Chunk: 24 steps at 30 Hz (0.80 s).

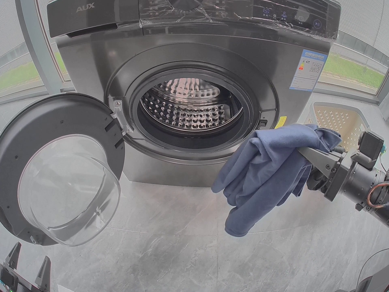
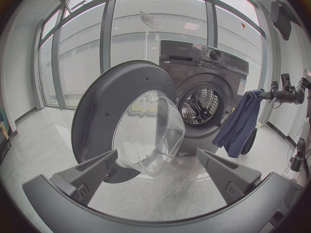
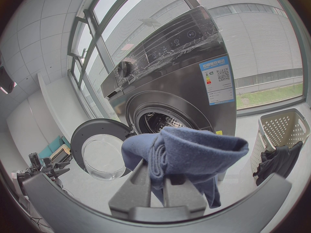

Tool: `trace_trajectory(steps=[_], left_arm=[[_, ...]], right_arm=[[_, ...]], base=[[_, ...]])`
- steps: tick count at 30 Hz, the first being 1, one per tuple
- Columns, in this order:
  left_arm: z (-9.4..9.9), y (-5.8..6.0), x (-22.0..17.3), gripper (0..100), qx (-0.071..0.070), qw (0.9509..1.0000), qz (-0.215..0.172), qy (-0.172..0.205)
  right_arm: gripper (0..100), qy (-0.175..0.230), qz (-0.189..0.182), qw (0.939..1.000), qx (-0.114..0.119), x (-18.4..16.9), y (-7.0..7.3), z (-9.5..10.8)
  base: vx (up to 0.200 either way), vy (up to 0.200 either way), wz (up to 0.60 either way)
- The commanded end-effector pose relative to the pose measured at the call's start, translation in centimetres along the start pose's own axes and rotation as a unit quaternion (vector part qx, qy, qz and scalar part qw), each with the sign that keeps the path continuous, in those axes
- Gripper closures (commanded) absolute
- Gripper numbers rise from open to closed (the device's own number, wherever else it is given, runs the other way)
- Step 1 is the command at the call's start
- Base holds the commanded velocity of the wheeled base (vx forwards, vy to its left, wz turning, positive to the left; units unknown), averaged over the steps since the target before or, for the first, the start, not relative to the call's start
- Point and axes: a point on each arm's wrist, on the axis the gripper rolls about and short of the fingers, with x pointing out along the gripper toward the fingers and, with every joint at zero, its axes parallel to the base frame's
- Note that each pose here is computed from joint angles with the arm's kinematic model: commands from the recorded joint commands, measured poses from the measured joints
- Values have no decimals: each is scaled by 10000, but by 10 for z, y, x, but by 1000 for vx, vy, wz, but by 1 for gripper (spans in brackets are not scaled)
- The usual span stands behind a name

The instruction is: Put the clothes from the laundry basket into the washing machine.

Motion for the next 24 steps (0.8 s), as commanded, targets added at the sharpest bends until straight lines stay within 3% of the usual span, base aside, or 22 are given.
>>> trace_trajectory(steps=[1,6,8,10,13,17,20,22,24], left_arm=[[-5,0,0,0,-3,10000,4,4],[-5,0,0,0,150,9999,-12,-3],[-5,0,0,0,288,9996,-43,-2],[-5,0,0,0,396,9992,-104,6],[-5,0,1,0,365,9992,-148,91],[-2,-1,-1,0,373,9992,-129,-109],[40,-5,-11,0,353,9949,-422,-843],[59,-8,-11,0,430,9924,-793,-841],[68,-12,-2,0,415,9908,-1142,-589]], right_arm=[[100,67,-5,10000,-13,2,0,-3],[100,272,273,9991,165,12,15,-11],[100,561,294,9976,265,24,24,-25],[100,552,316,9974,325,33,31,-26],[100,417,392,9976,398,48,38,-26],[100,54,364,9984,432,70,42,-24],[100,-206,264,9983,474,86,46,-24],[100,-292,188,9982,483,94,47,-24],[100,-368,151,9979,509,102,49,-23]], base=[[0,0,0],[0,0,0],[0,0,0],[0,0,0],[0,0,0],[0,0,0],[0,0,0],[0,0,0],[0,0,0]])
